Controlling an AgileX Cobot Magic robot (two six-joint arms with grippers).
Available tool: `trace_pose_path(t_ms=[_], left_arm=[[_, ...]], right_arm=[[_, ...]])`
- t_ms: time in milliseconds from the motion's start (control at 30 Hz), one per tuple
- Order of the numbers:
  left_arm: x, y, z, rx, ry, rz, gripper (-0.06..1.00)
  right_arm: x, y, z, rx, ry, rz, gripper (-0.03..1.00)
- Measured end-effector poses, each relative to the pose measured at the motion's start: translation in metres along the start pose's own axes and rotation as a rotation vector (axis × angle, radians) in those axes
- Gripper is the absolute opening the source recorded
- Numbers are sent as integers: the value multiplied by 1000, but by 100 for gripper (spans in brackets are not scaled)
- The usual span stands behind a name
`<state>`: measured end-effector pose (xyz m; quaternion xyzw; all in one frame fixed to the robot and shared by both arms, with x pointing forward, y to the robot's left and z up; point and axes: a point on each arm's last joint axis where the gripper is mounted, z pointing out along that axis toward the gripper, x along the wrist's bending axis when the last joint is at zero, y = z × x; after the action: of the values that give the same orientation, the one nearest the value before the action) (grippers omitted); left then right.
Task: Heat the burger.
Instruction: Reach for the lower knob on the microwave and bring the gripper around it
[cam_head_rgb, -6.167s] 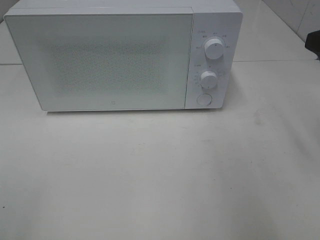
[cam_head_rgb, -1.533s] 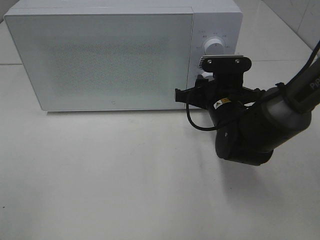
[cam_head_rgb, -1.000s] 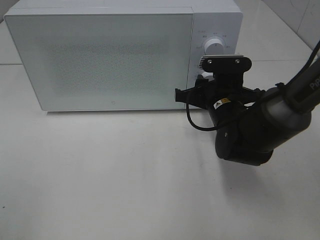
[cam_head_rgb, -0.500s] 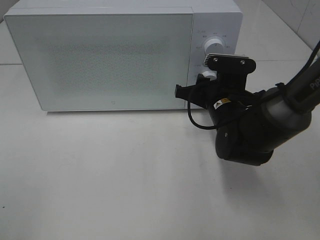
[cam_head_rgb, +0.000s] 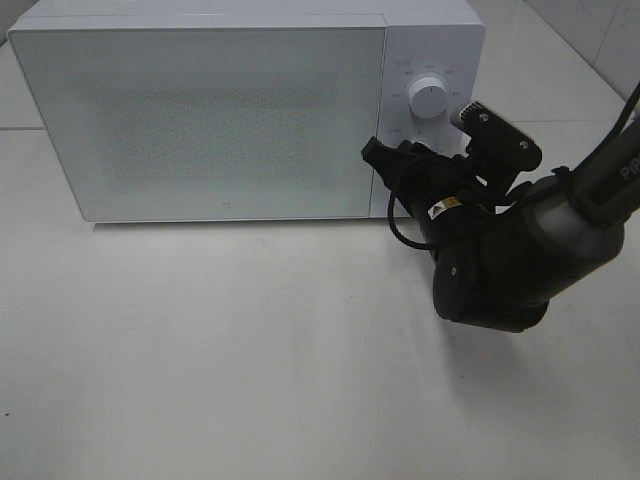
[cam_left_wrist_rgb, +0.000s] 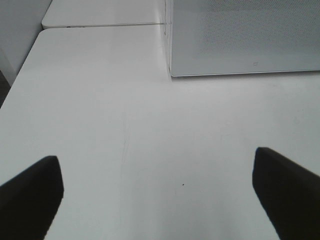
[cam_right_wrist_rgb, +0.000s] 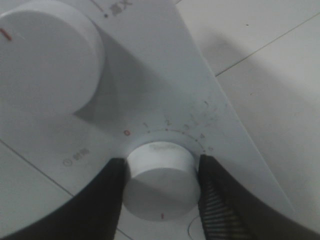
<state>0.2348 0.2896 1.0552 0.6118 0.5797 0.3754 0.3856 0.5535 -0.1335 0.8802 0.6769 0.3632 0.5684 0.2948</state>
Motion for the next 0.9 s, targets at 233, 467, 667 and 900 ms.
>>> trace_pose_path(t_ms=[233, 467, 667, 900], left_arm=[[0, 0, 0, 0, 0, 0, 97], [0, 0, 0, 0, 0, 0, 97], [0, 0, 0, 0, 0, 0, 97], [0, 0, 0, 0, 0, 0, 97]], right_arm=[[0, 0, 0, 0, 3, 190, 44], [0, 0, 0, 2, 2, 426, 44], [-1, 0, 0, 2, 1, 623, 44], [-1, 0, 0, -1, -2, 869, 44]])
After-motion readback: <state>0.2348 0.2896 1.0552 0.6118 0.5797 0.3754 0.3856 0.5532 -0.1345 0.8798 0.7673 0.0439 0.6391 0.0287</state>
